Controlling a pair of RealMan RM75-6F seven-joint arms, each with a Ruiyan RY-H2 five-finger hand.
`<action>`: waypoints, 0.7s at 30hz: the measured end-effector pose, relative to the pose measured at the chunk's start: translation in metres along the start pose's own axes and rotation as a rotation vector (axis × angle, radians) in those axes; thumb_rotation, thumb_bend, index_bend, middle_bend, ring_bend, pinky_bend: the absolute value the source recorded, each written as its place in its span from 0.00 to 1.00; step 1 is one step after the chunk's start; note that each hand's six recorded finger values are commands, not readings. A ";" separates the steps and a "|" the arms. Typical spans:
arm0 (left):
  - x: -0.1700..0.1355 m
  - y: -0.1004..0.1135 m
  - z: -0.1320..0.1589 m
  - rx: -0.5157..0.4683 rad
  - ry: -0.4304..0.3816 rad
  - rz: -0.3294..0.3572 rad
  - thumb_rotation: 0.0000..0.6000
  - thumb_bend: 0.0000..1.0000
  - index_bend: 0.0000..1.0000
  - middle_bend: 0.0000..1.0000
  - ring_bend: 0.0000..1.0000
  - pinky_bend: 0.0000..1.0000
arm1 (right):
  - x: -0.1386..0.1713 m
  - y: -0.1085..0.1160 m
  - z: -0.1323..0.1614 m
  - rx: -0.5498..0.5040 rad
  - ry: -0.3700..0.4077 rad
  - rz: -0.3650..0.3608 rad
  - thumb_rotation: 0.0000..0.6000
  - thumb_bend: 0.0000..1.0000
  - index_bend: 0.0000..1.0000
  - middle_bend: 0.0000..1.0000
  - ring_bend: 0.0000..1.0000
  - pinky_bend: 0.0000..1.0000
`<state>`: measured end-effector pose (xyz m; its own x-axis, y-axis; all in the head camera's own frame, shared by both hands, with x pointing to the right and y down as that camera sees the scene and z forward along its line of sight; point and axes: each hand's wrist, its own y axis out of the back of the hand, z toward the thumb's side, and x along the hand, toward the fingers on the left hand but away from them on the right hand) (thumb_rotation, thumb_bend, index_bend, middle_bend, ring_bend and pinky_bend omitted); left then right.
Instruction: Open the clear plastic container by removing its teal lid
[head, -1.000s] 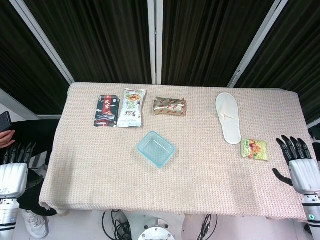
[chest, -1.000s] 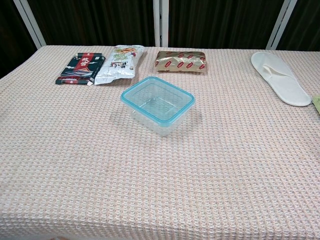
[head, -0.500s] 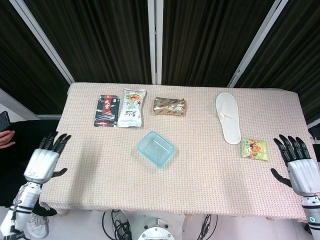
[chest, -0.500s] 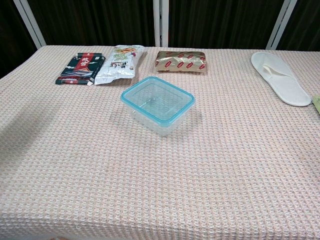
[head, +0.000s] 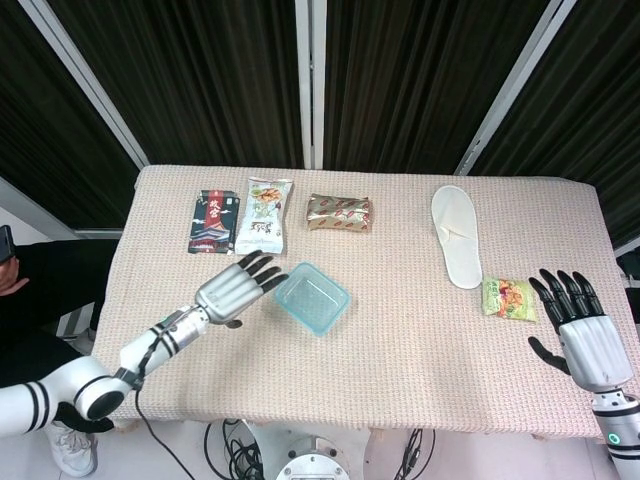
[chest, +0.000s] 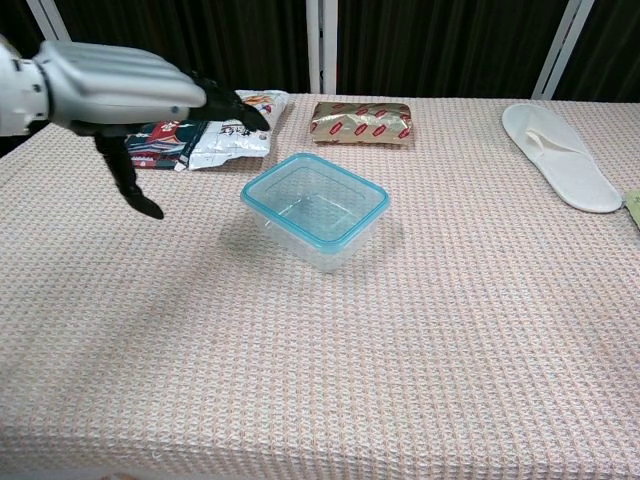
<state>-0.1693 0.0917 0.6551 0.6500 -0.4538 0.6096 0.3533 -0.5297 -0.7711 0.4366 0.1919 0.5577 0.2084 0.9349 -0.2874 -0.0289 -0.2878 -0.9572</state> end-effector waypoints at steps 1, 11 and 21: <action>0.005 0.002 0.002 -0.012 -0.009 -0.015 1.00 0.00 0.04 0.06 0.00 0.01 | 0.000 0.000 0.000 0.001 -0.001 0.001 1.00 0.13 0.04 0.04 0.00 0.00; 0.078 0.038 0.020 -0.247 -0.045 -0.110 1.00 0.17 0.08 0.11 0.00 0.00 | 0.003 -0.002 -0.001 -0.004 -0.013 0.002 1.00 0.13 0.04 0.04 0.00 0.00; 0.123 0.021 0.022 -0.299 0.011 -0.170 1.00 0.17 0.14 0.17 0.00 0.00 | 0.002 -0.007 -0.002 -0.014 -0.018 0.008 1.00 0.13 0.04 0.04 0.00 0.00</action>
<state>-0.0669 0.0401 0.7099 0.5910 -0.3473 0.7281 0.2423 -0.7845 -0.5709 0.4392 0.1952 0.5639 0.1902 0.9360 -0.2962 -0.0164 -0.2986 -0.9542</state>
